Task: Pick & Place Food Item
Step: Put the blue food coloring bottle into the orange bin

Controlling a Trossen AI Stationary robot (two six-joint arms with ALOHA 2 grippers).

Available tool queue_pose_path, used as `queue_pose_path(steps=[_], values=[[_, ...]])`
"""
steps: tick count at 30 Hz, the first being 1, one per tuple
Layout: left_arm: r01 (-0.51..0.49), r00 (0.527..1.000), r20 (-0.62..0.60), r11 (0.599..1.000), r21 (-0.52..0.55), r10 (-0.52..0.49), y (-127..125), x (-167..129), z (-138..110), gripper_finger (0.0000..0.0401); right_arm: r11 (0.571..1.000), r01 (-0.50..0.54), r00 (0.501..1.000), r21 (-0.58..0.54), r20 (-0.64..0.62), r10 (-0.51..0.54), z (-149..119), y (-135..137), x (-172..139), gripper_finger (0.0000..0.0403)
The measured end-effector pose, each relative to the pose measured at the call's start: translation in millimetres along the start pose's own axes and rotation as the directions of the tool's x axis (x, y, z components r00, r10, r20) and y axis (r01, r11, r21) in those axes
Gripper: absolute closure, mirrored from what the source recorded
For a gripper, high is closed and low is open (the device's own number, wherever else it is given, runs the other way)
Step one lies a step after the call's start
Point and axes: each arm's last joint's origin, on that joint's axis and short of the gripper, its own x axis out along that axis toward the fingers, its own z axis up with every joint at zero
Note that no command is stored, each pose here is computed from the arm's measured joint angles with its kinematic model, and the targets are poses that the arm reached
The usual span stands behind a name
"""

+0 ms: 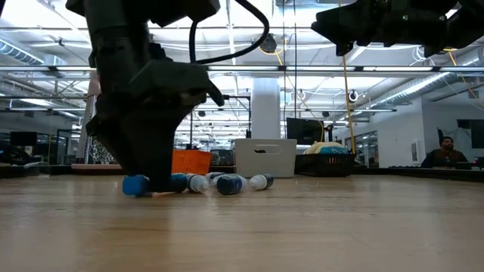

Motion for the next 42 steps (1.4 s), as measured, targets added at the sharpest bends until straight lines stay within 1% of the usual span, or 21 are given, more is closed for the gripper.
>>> queue_pose_path(steps=[4,8,11,14,16,18,22,24,25,27,29,31,32,34,36,39,40,41,42], values=[[-0.026,1.000,-0.009,0.994,0.102,0.027,2.5,0.1,-1.0,0.0262,1.000,-0.001,1.000,0.005,-0.018,0.001,-1.8,0.1,0.0,0.0273],[-0.056,0.998,-0.004,0.977,0.205,0.058,6.1,-3.6,-0.3,0.0284,1.000,-0.003,0.999,0.011,-0.040,0.004,-3.9,0.4,-0.1,0.0273],[-0.051,0.999,0.004,0.970,0.239,0.051,9.0,-13.0,3.4,0.0296,1.000,-0.010,0.999,0.021,-0.043,0.011,-4.3,1.6,0.2,0.0273],[-0.057,0.998,0.027,0.967,0.247,0.052,14.7,-25.9,8.7,0.0307,0.999,-0.022,0.999,0.029,-0.042,0.023,-4.0,3.9,0.7,0.0273],[-0.054,0.997,0.072,0.968,0.244,0.037,18.8,-44.3,14.4,0.0313,0.999,-0.030,0.999,0.029,-0.039,0.032,-3.7,5.6,1.0,0.0273],[-0.050,0.992,0.125,0.973,0.224,0.022,23.7,-62.7,22.5,0.0320,0.999,-0.039,0.998,0.030,-0.039,0.040,-3.6,7.3,1.3,0.0273],[-0.080,0.976,0.214,0.981,0.176,0.041,41.8,-93.3,35.2,0.0336,0.998,-0.053,0.998,0.032,-0.039,0.055,-3.6,10.1,1.8,0.0273],[-0.049,0.969,0.247,0.988,0.146,0.012,48.4,-108.3,42.6,0.0344,0.998,-0.061,0.997,0.033,-0.039,0.062,-3.6,11.4,2.0,0.0273],[-0.043,0.970,0.244,0.988,0.151,0.005,52.2,-114.0,44.0,0.0347,0.998,-0.061,0.997,0.033,-0.040,0.063,-3.6,11.5,2.1,0.0273],[-0.067,0.976,0.216,0.976,0.208,0.021,58.8,-118.3,44.1,0.0352,0.997,-0.064,0.997,0.034,-0.040,0.065,-3.7,11.6,2.0,0.0273],[-0.146,0.976,0.194,0.960,0.241,0.100,67.8,-119.1,42.1,0.0353,0.997,-0.063,0.997,0.032,-0.044,0.065,-4.0,11.4,2.0,0.0273],[-0.247,0.964,0.158,0.939,0.239,0.213,81.9,-119.3,43.0,0.0345,0.998,-0.064,0.997,0.028,-0.045,0.065,-4.2,11.5,2.0,0.0273],[-0.303,0.951,0.132,0.923,0.238,0.278,90.0,-118.7,43.9,0.0335,0.998,-0.064,0.997,0.027,-0.047,0.065,-4.4,11.5,2.0,0.0273],[-0.398,0.918,0.095,0.889,0.226,0.386,103.9,-116.1,48.0,0.0307,0.998,-0.065,0.997,0.021,-0.049,0.066,-4.5,11.5,2.0,0.0273],[-0.471,0.882,0.113,0.859,0.201,0.457,115.5,-113.2,52.9,0.0270,0.998,-0.066,0.996,0.010,-0.051,0.067,-4.8,11.5,2.0,0.0273],[-0.540,0.840,0.188,0.819,0.195,0.509,132.2,-98.6,61.5,0.0217,0.998,-0.067,0.996,0.009,-0.060,0.067,-5.6,11.6,1.9,0.0273],[-0.538,0.841,0.190,0.819,0.199,0.506,137.9,-90.1,62.8,0.0203,0.998,-0.067,0.996,0.006,-0.060,0.067,-5.7,11.6,1.9,0.0273],[-0.519,0.853,0.183,0.830,0.206,0.488,143.0,-81.5,63.2,0.0191,0.998,-0.067,0.996,0.005,-0.060,0.067,-5.7,11.6,1.9,0.0273],[-0.482,0.875,0.166,0.850,0.212,0.454,147.9,-72.7,62.5,0.0182,0.998,-0.067,0.996,0.006,-0.062,0.067,-5.8,11.6,1.9,0.0273]])
